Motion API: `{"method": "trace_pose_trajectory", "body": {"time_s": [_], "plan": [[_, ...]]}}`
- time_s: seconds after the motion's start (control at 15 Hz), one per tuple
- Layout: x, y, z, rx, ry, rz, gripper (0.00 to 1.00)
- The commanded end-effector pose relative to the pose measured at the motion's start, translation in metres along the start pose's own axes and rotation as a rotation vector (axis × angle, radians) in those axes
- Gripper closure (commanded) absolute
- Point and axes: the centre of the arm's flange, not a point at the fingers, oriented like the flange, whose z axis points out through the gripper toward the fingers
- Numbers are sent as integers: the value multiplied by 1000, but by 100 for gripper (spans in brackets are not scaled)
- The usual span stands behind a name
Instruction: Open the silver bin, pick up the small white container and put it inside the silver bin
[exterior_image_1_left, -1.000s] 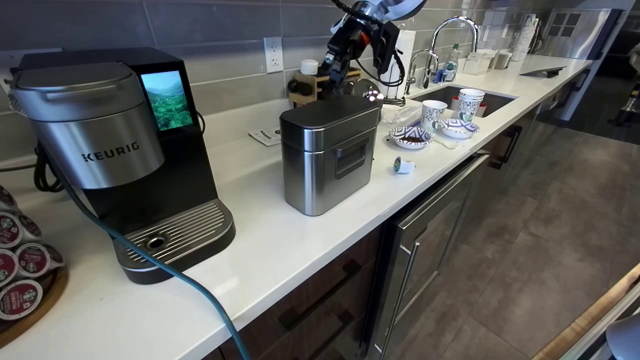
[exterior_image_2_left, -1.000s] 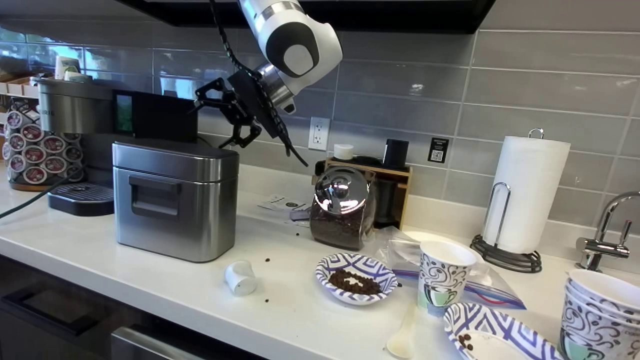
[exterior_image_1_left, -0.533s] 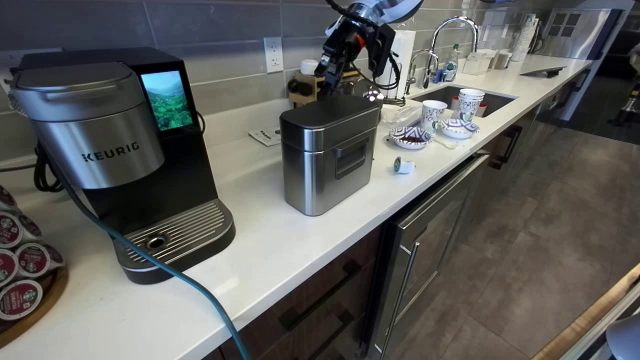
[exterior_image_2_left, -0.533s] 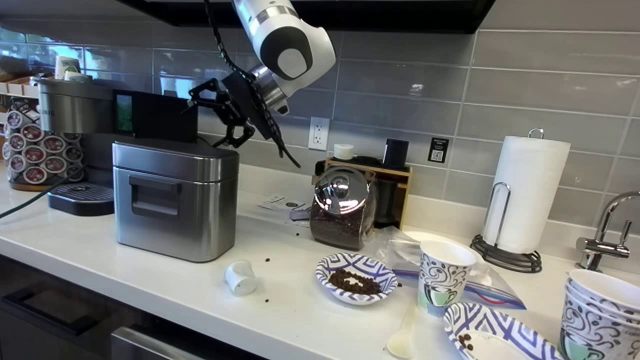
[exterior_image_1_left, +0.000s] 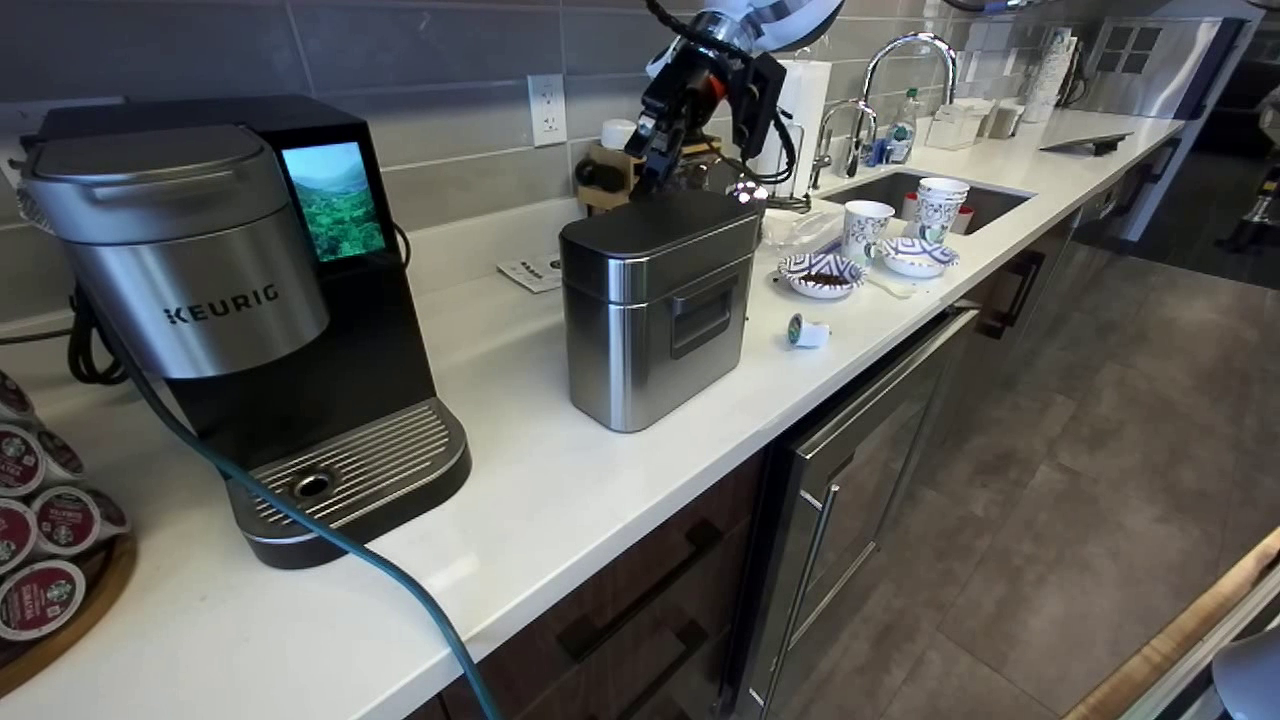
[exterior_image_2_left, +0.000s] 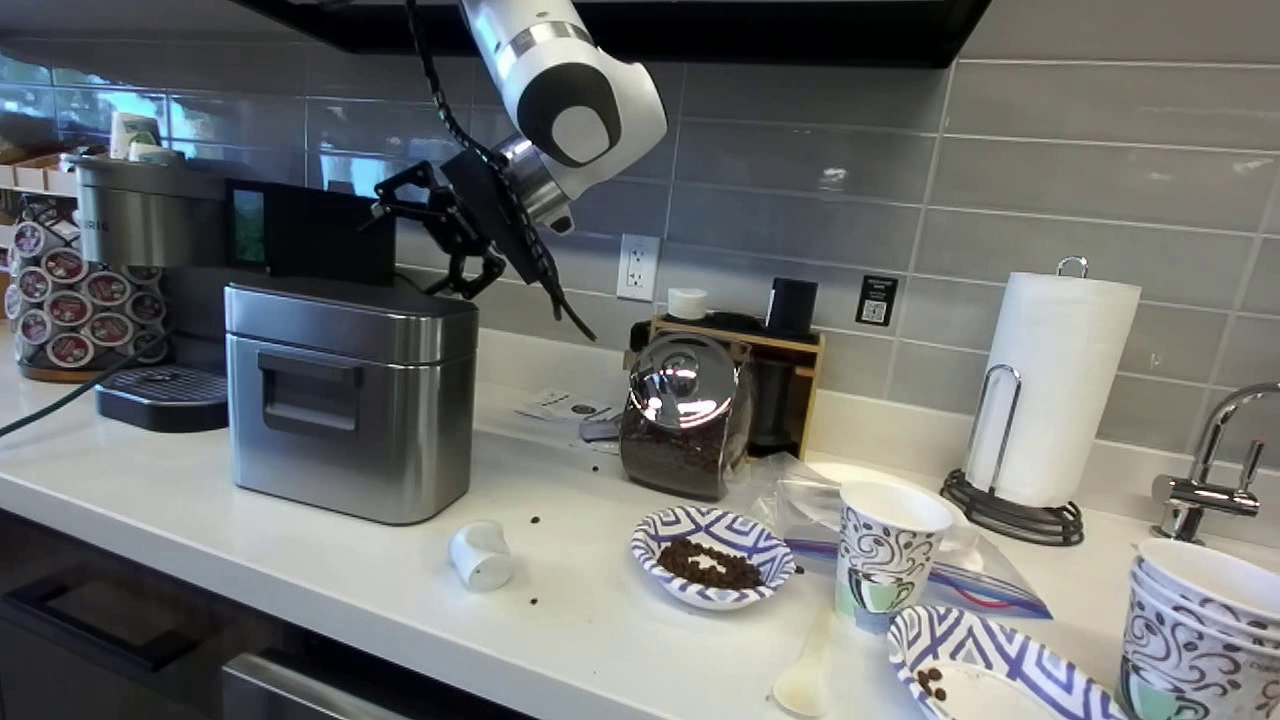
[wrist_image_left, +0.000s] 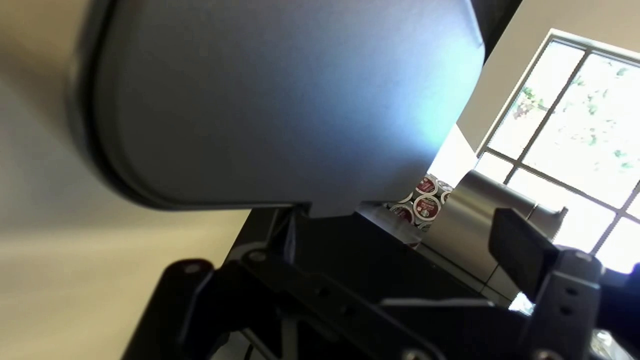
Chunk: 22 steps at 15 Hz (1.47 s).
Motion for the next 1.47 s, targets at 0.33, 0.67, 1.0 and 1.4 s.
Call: {"method": "trace_pose_trajectory", "body": {"time_s": [0.33, 0.67, 1.0, 1.4], "plan": [[12, 6, 17, 56, 10, 4, 0], [15, -6, 10, 71, 32, 17, 0], [17, -5, 5, 62, 21, 60, 0], [18, 4, 8, 31, -21, 50, 0]]}}
